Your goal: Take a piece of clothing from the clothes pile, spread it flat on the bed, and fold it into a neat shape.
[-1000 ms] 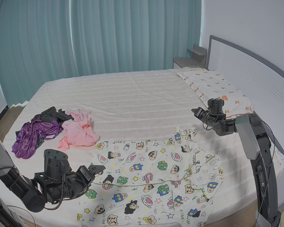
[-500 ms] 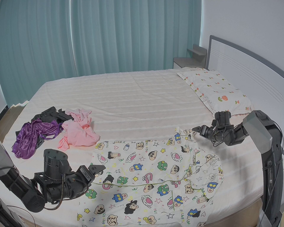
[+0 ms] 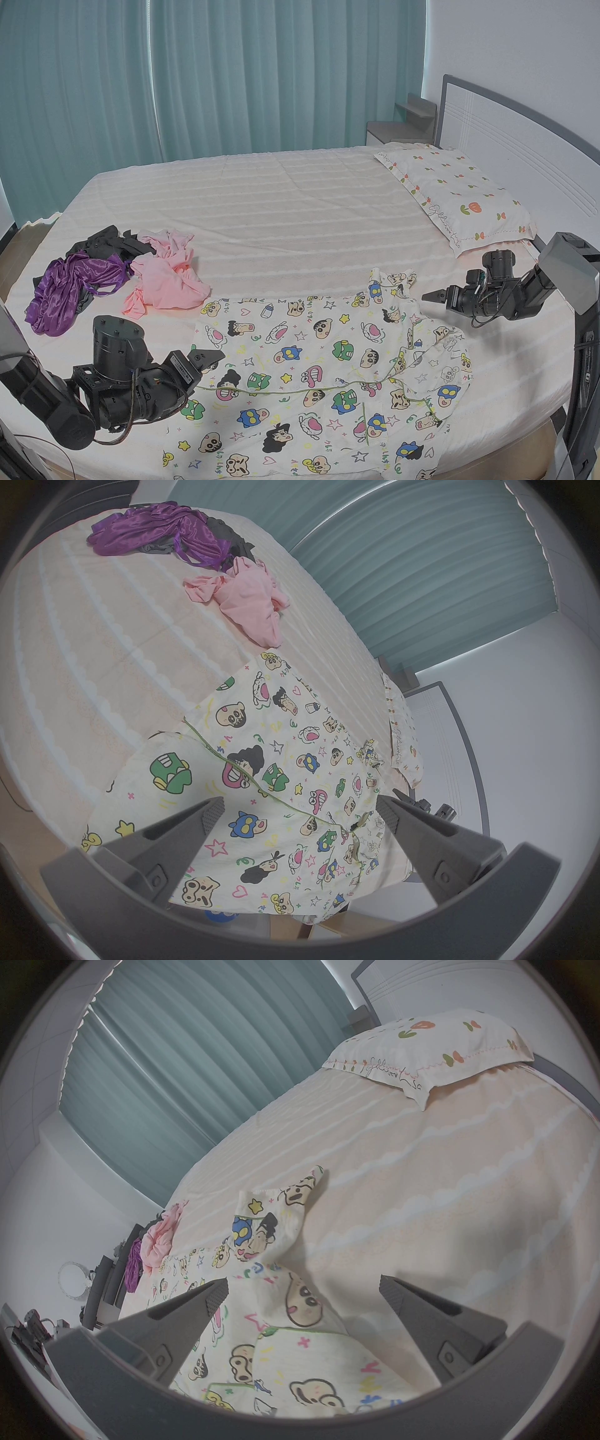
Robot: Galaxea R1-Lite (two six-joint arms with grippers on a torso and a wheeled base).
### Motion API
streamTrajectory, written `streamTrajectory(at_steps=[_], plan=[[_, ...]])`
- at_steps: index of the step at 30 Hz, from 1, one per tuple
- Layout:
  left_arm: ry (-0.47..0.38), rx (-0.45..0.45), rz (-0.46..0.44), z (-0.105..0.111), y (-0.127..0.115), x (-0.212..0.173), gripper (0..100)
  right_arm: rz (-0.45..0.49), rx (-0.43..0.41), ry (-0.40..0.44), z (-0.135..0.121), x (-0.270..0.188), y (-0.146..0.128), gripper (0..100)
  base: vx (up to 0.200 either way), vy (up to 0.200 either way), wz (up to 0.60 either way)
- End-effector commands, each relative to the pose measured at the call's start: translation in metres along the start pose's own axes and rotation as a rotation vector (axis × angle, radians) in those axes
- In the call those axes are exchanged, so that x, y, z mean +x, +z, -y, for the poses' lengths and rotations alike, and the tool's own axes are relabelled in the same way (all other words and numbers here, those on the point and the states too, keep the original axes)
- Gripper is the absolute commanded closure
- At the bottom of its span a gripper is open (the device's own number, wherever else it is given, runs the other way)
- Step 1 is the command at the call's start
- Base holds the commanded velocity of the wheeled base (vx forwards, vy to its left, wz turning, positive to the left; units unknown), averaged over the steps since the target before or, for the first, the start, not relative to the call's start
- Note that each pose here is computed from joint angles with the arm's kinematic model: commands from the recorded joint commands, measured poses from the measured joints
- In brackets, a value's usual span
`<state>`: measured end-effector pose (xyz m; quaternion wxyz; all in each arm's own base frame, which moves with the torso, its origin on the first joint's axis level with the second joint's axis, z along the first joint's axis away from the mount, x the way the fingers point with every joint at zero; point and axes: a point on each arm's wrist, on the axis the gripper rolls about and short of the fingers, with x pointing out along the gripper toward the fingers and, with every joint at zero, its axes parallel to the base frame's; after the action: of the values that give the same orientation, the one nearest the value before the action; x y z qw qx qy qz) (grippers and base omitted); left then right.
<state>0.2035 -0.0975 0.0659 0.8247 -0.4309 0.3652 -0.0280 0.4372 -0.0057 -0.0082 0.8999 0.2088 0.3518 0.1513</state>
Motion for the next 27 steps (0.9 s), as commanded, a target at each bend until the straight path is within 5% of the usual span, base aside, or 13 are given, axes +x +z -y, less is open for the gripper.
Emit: streamTrajectory(at_steps=[1, 15, 16, 27], plan=[[0.003, -0.001, -0.001, -0.001, 0.0, 0.001, 0, -0.031, -0.014, 0.011, -0.003, 0.009, -0.009, 0, 0.0, 0.0, 0.0], [0.004, -0.001, -0.002, -0.001, 0.0, 0.001, 0, -0.102, -0.079, 0.08, -0.017, 0.031, -0.029, 0, 0.0, 0.0, 0.0], [0.005, 0.0, -0.004, -0.001, -0.001, 0.001, 0, -0.102, -0.079, 0.08, -0.017, 0.031, -0.029, 100, 0.0, 0.0, 0.0], [0.002, 0.0, -0.002, 0.0, 0.0, 0.001, 0, -0.102, -0.052, 0.055, -0.006, 0.022, -0.031, 100, 0.0, 0.0, 0.0]])
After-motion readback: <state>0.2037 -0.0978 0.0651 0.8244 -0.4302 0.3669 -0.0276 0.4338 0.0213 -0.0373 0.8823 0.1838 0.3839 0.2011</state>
